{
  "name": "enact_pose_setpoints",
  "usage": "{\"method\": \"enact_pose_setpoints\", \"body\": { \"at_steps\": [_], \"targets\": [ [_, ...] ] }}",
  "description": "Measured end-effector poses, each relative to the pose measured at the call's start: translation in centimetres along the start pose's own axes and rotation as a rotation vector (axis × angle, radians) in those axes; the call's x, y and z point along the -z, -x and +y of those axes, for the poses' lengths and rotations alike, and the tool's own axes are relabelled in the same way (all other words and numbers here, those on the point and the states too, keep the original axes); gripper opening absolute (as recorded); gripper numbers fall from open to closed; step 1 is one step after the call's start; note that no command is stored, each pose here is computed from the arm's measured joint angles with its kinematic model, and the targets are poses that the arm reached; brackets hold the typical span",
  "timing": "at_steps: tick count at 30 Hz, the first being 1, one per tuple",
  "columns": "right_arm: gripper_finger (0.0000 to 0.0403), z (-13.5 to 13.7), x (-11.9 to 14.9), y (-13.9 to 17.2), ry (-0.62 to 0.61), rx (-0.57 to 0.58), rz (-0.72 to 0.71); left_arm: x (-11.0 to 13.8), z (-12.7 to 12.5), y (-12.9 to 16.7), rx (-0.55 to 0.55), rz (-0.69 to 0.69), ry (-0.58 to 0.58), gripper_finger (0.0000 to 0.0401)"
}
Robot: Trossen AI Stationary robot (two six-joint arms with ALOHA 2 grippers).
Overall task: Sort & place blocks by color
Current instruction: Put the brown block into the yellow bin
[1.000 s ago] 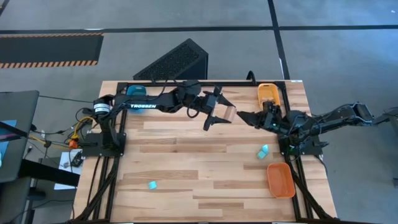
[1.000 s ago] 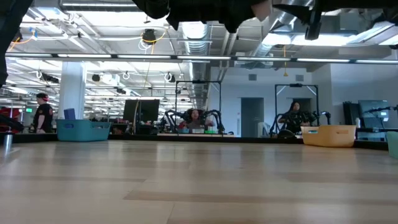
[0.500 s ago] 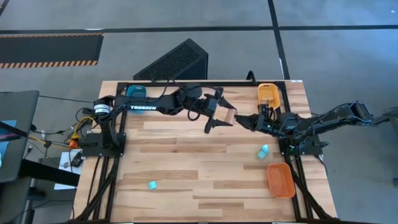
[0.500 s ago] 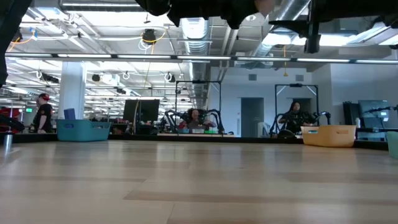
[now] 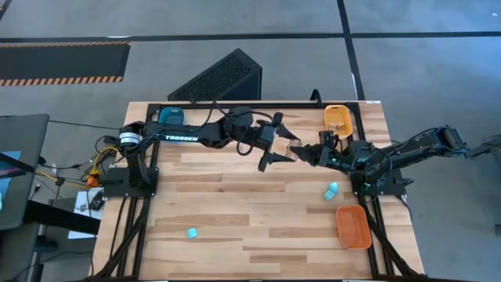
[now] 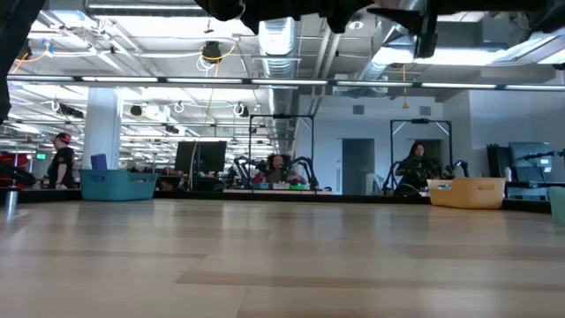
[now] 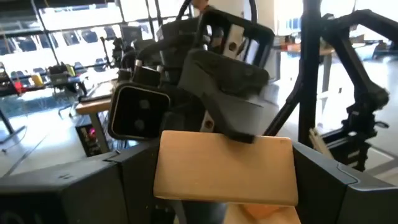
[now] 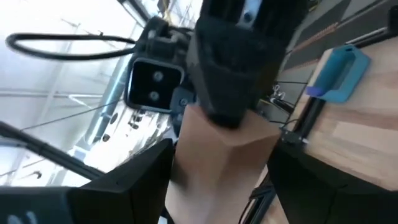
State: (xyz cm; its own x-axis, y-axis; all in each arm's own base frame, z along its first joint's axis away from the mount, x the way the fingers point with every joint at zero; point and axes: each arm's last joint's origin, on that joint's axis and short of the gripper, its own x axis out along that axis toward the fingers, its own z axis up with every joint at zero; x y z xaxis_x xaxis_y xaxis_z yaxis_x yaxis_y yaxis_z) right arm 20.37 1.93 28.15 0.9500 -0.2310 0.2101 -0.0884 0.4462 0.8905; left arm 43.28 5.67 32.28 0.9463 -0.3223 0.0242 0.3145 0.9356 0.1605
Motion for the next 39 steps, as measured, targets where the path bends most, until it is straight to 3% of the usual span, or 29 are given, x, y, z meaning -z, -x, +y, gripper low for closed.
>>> {"method": "enact_pose_setpoints", "body": {
  "at_steps": [5,11,15,19,21,24,29,35,39],
  "targets": [
    [0.0264,1.0,-0.1,-0.7,0.04,-0.02,0.005,-0.3,0.4,0.2,-0.01,-0.031,0.004,0.0261],
    [0.0173,1.2,-0.3,-0.6,0.003,-0.026,-0.006,-0.5,0.4,0.2,-0.017,-0.049,-0.032,0.0264],
    [0.0173,1.1,-0.4,-0.7,0.025,-0.013,-0.019,-0.5,0.5,0.2,-0.046,-0.042,-0.034,0.0285],
    [0.0166,0.2,-0.7,-0.9,0.098,0.08,-0.057,-0.2,0.6,0.2,-0.101,-0.008,0.043,0.0319],
    [0.0164,-0.5,-1.0,-0.9,0.137,0.162,-0.094,0.2,0.9,0.3,-0.166,0.03,0.064,0.0336],
    [0.0126,-2.5,-1.7,-1.0,0.209,0.354,-0.154,1.1,1.5,0.7,-0.299,0.123,0.111,0.0354],
    [0.0126,-5.9,-3.5,-0.3,0.231,0.668,-0.257,3.2,2.4,1.7,-0.49,0.328,0.256,0.0363],
    [0.0126,-10.4,-7.7,2.0,0.28,1.092,-0.405,5.0,3.2,3.2,-0.559,0.491,0.397,0.0361],
    [0.0126,-12.7,-10.4,4.2,0.219,1.323,-0.42,5.5,3.5,3.8,-0.56,0.556,0.35,0.0361]
  ]
}}
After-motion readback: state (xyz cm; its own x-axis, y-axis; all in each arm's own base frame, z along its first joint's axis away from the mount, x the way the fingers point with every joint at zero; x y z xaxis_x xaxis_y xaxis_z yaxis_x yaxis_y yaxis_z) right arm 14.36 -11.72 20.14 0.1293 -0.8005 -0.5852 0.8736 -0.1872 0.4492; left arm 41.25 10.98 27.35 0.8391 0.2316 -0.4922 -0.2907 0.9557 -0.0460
